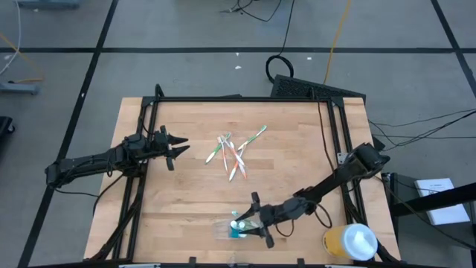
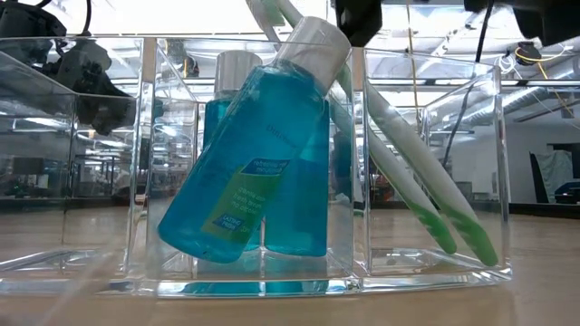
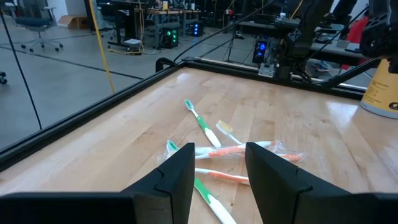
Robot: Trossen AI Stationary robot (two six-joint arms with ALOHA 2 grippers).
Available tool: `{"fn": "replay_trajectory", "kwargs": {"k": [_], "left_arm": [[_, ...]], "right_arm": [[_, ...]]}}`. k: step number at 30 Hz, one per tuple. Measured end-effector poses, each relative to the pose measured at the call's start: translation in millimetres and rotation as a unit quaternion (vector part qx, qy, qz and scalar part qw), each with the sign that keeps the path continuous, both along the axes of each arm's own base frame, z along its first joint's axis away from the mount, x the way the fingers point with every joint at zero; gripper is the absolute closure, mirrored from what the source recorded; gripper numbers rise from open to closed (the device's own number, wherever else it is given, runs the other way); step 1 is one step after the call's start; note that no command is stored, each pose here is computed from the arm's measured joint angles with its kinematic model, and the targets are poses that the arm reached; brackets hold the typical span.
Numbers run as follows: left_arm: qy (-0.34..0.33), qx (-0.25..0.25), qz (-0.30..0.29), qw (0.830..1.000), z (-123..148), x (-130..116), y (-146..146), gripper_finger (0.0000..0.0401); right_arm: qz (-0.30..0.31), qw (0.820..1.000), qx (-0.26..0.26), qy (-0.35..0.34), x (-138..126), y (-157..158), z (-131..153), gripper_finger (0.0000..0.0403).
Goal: Pick & Place toothbrushing station
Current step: Put the green toothbrush into the transparent organizer
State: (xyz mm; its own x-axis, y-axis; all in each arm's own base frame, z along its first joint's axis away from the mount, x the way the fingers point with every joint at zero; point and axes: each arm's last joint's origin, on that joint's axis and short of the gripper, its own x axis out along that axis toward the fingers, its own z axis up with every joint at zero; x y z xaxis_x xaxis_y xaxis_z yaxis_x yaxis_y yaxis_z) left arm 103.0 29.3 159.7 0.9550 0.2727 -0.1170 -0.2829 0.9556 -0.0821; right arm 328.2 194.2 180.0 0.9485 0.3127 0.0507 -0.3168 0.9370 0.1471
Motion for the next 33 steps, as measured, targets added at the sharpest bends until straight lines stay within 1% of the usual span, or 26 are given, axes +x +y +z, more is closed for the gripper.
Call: {"fn": "replay_trajectory", "kwargs": {"k": [3, 6, 8, 11, 15, 19, 24, 30, 33], "left_arm": [[0.000, 0.000, 0.000, 1.000, 0.1, 0.0, 0.0, 0.0254], [0.000, 0.000, 0.000, 1.000, 0.0, 0.0, 0.0, 0.0254], [0.000, 0.000, 0.000, 1.000, 0.0, 0.0, 0.0, 0.0254], [0.000, 0.000, 0.000, 1.000, 0.0, 0.0, 0.0, 0.0254], [0.000, 0.000, 0.000, 1.000, 0.0, 0.0, 0.0, 0.0254], [0.000, 0.000, 0.000, 1.000, 0.0, 0.0, 0.0, 0.0254], [0.000, 0.000, 0.000, 1.000, 0.0, 0.0, 0.0, 0.0254], [0.000, 0.000, 0.000, 1.000, 0.1, 0.0, 0.0, 0.0254], [0.000, 0.000, 0.000, 1.000, 0.0, 0.0, 0.0, 0.0254]], "right_arm": [[0.036, 0.999, 0.041, 0.006, -1.8, 2.7, 3.0, 0.0219], [0.073, 0.993, 0.088, 0.027, -3.5, 6.3, 2.3, 0.0218], [0.075, 0.991, 0.103, 0.050, -3.5, 6.5, -0.3, 0.0218], [0.072, 0.990, 0.100, 0.064, -3.6, 7.0, -3.8, 0.0220], [0.074, 0.989, 0.108, 0.074, -2.0, 9.5, -1.5, 0.0224], [0.070, 0.988, 0.096, 0.100, 2.9, 12.4, -1.3, 0.0224], [0.064, 0.987, 0.087, 0.115, 6.9, 14.7, 1.1, 0.0227], [-0.003, 0.990, 0.069, 0.126, 8.3, 10.8, -3.5, 0.0228], [-0.002, 0.991, 0.063, 0.122, 8.4, 10.7, -2.9, 0.0230]]}}
